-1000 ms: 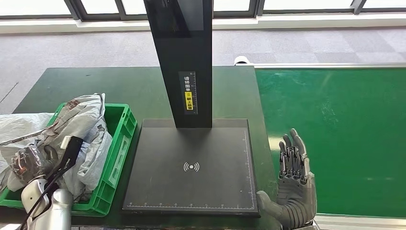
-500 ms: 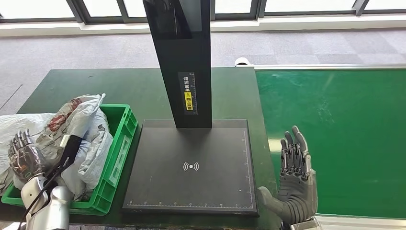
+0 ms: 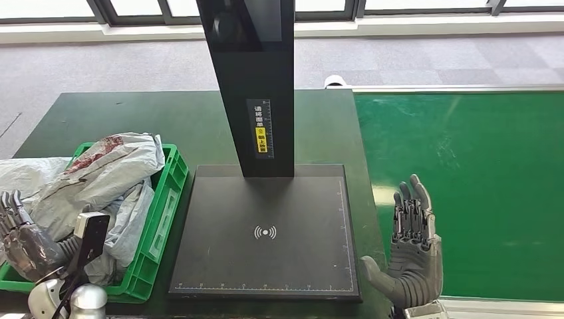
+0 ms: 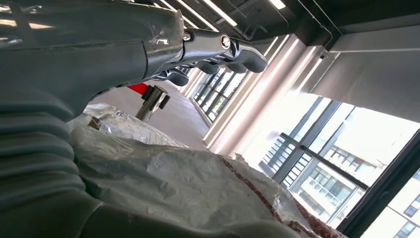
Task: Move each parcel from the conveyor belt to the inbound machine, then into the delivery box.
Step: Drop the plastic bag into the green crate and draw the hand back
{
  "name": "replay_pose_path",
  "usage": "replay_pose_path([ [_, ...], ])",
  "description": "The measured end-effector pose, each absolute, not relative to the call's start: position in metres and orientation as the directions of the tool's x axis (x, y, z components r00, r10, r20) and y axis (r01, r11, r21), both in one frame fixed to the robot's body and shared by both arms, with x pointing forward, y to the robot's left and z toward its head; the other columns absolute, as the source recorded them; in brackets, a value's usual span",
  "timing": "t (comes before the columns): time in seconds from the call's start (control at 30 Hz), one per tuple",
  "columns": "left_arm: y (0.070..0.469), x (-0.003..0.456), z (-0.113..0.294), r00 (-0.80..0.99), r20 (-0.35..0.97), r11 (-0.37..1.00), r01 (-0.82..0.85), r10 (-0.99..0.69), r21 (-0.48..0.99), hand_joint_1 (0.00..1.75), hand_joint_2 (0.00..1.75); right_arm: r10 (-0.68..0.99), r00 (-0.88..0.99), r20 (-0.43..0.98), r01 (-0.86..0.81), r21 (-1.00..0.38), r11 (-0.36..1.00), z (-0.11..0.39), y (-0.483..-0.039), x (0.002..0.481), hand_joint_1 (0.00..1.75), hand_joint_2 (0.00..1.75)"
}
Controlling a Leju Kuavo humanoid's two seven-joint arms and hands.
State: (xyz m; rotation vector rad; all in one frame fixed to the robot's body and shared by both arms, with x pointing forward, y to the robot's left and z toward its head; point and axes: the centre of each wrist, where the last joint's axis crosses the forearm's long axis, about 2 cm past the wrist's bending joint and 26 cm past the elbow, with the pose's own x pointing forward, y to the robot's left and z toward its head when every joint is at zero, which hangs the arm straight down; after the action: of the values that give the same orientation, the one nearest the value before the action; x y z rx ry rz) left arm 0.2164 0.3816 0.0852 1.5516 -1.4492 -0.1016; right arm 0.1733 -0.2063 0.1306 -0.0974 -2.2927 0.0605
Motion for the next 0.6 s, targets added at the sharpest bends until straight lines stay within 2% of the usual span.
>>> replay_pose_path([
  [0.5,0.366,0.204,0.102,0.199,0.523,0.170,-0.800,-0.829,0.575,0.00,0.00,0.099,-0.653,0.751,0.063,-0.075,0.995,0.129,-0.206,0.173,0.00,1.75],
  [0.6,0.366,0.203,0.104,0.172,0.555,0.191,-0.822,-0.814,0.536,0.00,0.00,0.101,-0.653,0.751,0.069,-0.074,0.995,0.129,-0.206,0.173,0.00,1.75],
])
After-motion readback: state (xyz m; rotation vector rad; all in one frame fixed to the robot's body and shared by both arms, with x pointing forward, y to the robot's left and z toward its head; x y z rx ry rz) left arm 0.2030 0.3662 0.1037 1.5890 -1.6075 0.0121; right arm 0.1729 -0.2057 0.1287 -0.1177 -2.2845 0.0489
